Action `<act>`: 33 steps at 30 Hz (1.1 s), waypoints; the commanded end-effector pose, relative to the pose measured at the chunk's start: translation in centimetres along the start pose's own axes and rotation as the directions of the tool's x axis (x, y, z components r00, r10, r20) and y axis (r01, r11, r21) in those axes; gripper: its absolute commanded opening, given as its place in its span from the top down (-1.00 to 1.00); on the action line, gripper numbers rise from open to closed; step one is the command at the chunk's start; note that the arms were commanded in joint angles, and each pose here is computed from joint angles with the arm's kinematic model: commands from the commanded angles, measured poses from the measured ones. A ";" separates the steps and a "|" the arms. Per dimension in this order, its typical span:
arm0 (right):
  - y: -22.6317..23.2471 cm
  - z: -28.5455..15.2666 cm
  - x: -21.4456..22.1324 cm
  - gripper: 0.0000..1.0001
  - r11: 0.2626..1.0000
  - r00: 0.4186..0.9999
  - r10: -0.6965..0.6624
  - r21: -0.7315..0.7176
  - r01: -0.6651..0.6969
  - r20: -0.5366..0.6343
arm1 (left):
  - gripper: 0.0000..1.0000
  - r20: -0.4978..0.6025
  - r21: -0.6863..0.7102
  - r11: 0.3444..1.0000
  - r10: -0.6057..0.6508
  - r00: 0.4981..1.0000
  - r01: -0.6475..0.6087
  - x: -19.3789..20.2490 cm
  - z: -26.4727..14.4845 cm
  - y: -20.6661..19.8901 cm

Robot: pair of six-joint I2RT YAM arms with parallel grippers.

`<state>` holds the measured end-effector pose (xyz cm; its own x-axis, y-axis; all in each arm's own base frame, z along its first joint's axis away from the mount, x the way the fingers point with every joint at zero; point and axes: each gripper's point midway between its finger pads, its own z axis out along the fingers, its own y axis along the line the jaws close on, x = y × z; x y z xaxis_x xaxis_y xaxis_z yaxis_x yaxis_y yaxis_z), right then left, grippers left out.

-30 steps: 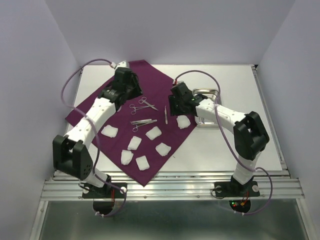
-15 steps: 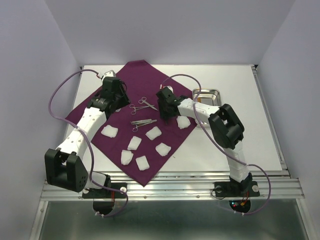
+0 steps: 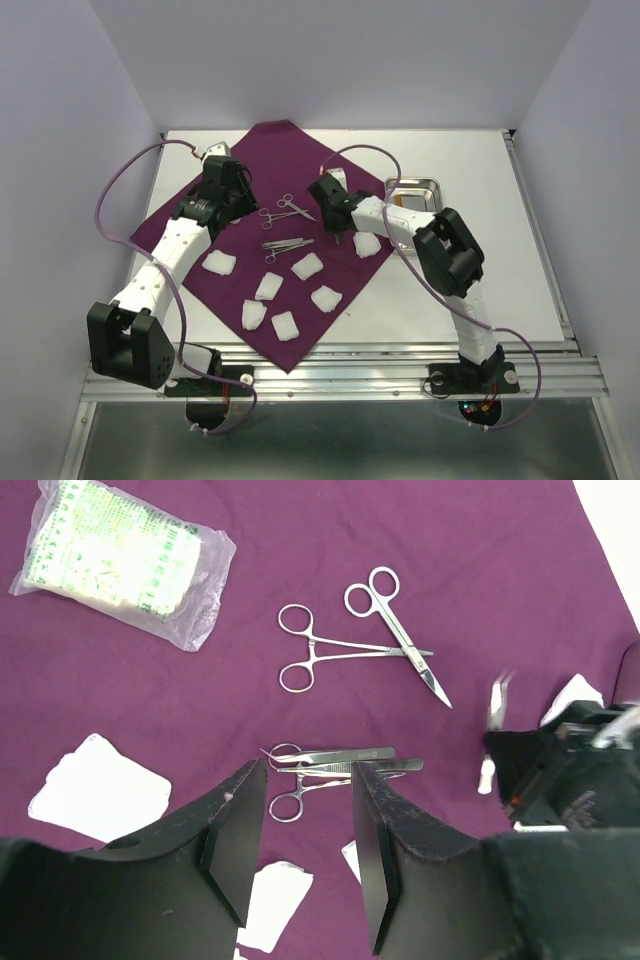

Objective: Prepare the surgical pack
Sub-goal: Pick up the medical item from the surgical kit, then place the medical item in the container.

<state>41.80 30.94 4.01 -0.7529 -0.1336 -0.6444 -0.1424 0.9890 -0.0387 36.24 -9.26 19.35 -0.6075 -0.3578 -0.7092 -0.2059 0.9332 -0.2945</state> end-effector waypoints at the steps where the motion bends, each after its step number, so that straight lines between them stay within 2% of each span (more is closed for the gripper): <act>1: -0.9 -5.3 -6.6 0.90 0.999 0.982 0.024 0.016 -0.027 0.188 | -0.01 0.051 0.013 1.000 0.002 0.999 -0.002 -1.2 -0.9 0.1; 5: -2.6 -7.4 -8.5 0.89 0.999 0.971 0.030 0.027 -0.038 0.238 | -0.01 0.050 0.012 1.000 0.005 0.999 -0.006 -1.2 -0.7 0.0; 11: -8.1 -9.4 -10.6 0.85 0.993 0.954 0.072 0.068 -0.096 0.292 | -0.01 0.046 0.010 1.000 0.006 0.999 -0.007 -1.1 -0.5 0.1; 15: -13.3 -9.2 -9.9 0.77 0.985 0.952 0.083 0.122 -0.123 0.295 | -0.01 0.050 0.002 1.000 0.010 0.999 -0.010 -1.2 -0.5 0.2; 21: -22.5 -8.1 -6.1 0.78 0.946 0.962 0.119 0.267 -0.185 0.245 | -0.01 0.054 -0.003 1.000 0.016 0.998 -0.015 -1.5 -0.4 0.2; 27: -26.9 -6.7 -2.6 0.77 0.910 0.975 0.124 0.370 -0.187 0.187 | 0.00 0.039 0.001 1.000 0.012 0.999 -0.012 -1.2 -0.1 0.0; 33: -28.0 -4.8 0.7 0.77 0.898 0.990 0.085 0.423 -0.124 0.110 | 0.00 0.040 -0.002 1.000 0.009 0.999 -0.009 -1.2 -0.1 0.1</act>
<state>41.29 3.93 7.83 -0.7263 -0.0177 -0.6872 0.2096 0.9464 -0.2459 36.31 -9.04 19.17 -0.6106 -0.3483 -0.7112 -0.2053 0.9370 -0.2825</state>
